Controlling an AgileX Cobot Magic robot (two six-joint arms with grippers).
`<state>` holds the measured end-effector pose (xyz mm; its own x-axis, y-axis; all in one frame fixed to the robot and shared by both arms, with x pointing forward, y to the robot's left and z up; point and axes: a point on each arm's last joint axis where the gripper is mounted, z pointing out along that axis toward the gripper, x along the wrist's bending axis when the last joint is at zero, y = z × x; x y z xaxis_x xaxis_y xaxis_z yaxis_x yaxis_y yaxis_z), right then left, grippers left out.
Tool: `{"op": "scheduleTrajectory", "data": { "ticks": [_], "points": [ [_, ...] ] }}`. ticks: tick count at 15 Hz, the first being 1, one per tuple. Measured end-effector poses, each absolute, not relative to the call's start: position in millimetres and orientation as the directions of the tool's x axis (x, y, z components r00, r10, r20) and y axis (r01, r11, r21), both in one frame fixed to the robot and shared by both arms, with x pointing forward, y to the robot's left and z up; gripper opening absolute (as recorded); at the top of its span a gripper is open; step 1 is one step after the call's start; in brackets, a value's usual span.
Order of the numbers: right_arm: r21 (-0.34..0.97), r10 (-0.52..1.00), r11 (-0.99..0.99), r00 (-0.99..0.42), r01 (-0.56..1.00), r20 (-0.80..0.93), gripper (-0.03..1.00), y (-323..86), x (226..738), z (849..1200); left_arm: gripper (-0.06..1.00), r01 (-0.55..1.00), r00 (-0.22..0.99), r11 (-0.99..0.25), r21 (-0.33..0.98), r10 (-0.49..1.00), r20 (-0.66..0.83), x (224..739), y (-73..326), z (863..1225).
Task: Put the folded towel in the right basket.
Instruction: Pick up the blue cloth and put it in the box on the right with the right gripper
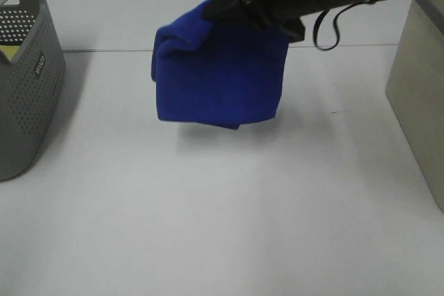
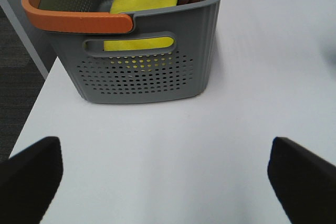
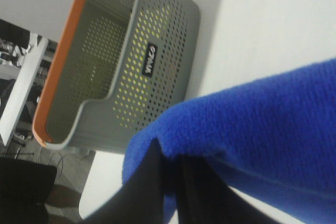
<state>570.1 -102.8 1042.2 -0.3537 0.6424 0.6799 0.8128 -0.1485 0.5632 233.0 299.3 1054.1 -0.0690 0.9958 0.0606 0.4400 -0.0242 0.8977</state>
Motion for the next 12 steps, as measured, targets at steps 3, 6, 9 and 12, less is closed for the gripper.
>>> {"op": "scheduleTrajectory", "data": {
  "ticks": [3, 6, 9, 12],
  "points": [
    [0.650, 0.660, -0.276, -0.352, 0.708, 0.664, 0.05, -157.5, 572.1, 1092.2, 0.99, 0.440, -0.069, -0.024, 0.898, 0.996, 0.061, 233.0, 299.3, 1054.1],
    [0.693, 0.695, -0.391, -0.299, 0.606, 0.654, 0.05, -221.8, 572.3, 1122.7, 0.99, 0.440, -0.069, -0.024, 0.898, 0.996, 0.061, 233.0, 299.3, 1054.1],
    [0.711, 0.727, -0.482, -0.220, 0.513, 0.651, 0.05, -286.5, 565.8, 1140.2, 0.99, 0.440, -0.069, -0.024, 0.898, 0.996, 0.061, 233.0, 299.3, 1054.1],
    [0.688, 0.714, -0.609, -0.104, 0.396, 0.692, 0.05, -347.3, 558.5, 1148.3, 0.99, 0.440, -0.069, -0.024, 0.898, 0.996, 0.061, 233.0, 299.3, 1054.1]
  ]
}}
